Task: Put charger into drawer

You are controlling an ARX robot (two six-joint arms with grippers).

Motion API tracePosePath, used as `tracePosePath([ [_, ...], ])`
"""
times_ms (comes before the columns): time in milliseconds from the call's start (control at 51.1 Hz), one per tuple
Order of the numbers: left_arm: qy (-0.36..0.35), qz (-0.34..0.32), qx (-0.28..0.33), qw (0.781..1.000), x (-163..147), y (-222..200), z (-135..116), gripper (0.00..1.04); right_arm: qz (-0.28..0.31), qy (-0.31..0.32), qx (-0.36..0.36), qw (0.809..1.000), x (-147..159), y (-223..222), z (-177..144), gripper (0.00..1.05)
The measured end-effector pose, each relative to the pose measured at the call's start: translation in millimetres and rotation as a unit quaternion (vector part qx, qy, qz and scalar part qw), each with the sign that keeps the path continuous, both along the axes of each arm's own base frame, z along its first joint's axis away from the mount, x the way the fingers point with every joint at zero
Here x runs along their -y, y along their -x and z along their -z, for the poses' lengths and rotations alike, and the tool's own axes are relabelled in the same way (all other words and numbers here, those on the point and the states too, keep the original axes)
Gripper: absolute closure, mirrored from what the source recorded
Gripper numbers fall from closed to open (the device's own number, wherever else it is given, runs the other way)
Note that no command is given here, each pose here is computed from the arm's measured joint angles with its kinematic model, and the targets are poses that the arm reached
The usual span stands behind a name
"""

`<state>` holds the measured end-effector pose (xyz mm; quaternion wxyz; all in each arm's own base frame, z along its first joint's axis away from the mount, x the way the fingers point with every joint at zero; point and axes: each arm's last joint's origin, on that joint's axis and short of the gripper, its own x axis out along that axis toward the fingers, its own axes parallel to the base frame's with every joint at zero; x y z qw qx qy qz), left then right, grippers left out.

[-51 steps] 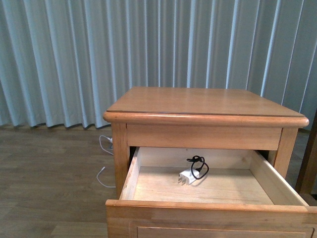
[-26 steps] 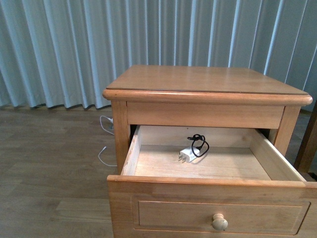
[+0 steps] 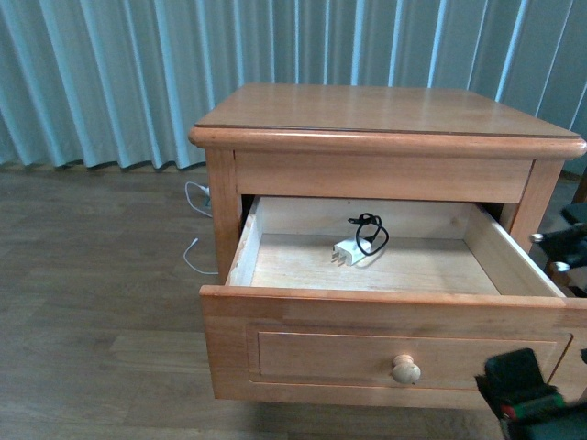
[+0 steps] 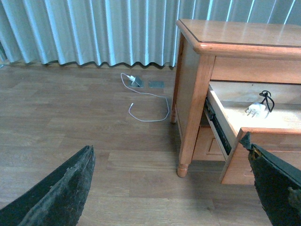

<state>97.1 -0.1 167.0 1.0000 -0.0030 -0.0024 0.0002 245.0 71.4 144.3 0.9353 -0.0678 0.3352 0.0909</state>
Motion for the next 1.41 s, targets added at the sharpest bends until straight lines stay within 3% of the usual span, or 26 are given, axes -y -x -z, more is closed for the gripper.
tracePosePath([
  [528,0.0,0.0,0.0,1.0,0.0,0.0,0.0,0.06,0.089,-0.037,-0.008,0.995,-34.4,-67.6,27.7,0.08],
  [958,0.0,0.0,0.0,1.0,0.0,0.0,0.0,0.06,0.156,-0.061,0.048,0.985,-44.1,-153.2,36.5,0.08],
  [1408,0.0,0.0,0.0,1.0,0.0,0.0,0.0,0.06,0.226,-0.085,0.125,0.962,-45.0,-213.3,28.0,0.08],
])
